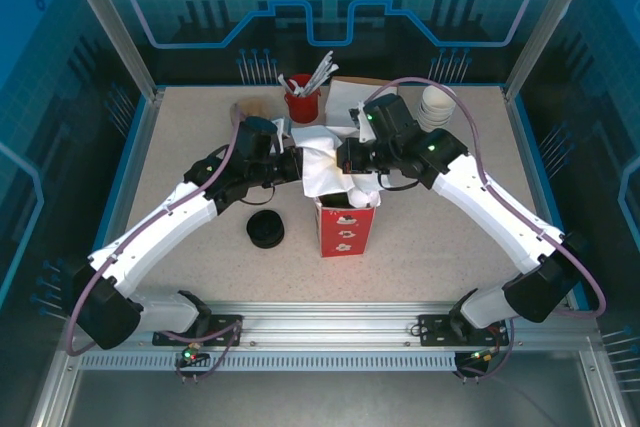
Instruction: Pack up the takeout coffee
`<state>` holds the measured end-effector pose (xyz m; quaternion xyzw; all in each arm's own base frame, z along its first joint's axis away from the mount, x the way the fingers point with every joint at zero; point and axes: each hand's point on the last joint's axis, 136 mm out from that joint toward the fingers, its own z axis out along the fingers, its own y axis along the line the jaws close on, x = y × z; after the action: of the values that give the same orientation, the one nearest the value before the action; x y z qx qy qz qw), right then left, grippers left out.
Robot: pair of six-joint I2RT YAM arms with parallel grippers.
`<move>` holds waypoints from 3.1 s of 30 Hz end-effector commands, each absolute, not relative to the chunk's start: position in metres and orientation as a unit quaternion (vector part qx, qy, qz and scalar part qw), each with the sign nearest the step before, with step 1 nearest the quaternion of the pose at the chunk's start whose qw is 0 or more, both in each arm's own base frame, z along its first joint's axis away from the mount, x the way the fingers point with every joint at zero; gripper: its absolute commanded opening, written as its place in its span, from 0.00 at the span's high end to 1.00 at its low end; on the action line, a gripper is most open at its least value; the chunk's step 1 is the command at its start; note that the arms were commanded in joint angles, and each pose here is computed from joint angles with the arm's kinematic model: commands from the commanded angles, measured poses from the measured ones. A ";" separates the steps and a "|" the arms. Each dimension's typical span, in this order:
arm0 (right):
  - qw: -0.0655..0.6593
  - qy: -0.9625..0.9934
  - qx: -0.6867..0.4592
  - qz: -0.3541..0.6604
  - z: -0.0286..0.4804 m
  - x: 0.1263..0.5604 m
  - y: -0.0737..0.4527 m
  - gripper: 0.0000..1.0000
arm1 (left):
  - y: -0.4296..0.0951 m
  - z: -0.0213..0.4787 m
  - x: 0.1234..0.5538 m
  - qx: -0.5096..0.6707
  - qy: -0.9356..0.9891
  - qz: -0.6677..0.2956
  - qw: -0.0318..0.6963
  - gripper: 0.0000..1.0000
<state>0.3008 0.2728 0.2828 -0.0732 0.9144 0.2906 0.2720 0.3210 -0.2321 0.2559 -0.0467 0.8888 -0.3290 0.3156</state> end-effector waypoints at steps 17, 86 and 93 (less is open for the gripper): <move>0.289 0.938 -0.108 0.160 0.263 0.298 0.261 1.00 | -0.234 0.245 0.321 -0.042 0.895 -0.331 0.297 0.80; 0.275 0.942 -0.169 0.085 0.273 0.301 0.264 0.73 | -0.241 0.252 0.327 -0.041 0.893 -0.339 0.293 0.78; 0.256 0.941 -0.171 0.140 0.262 0.303 0.287 0.74 | -0.241 0.253 0.326 -0.042 0.893 -0.340 0.293 0.77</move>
<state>0.3012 0.2746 0.2601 -0.1686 0.9454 0.1054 0.2584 0.3258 -0.2393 0.2477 -0.0441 0.8936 -0.3341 0.2967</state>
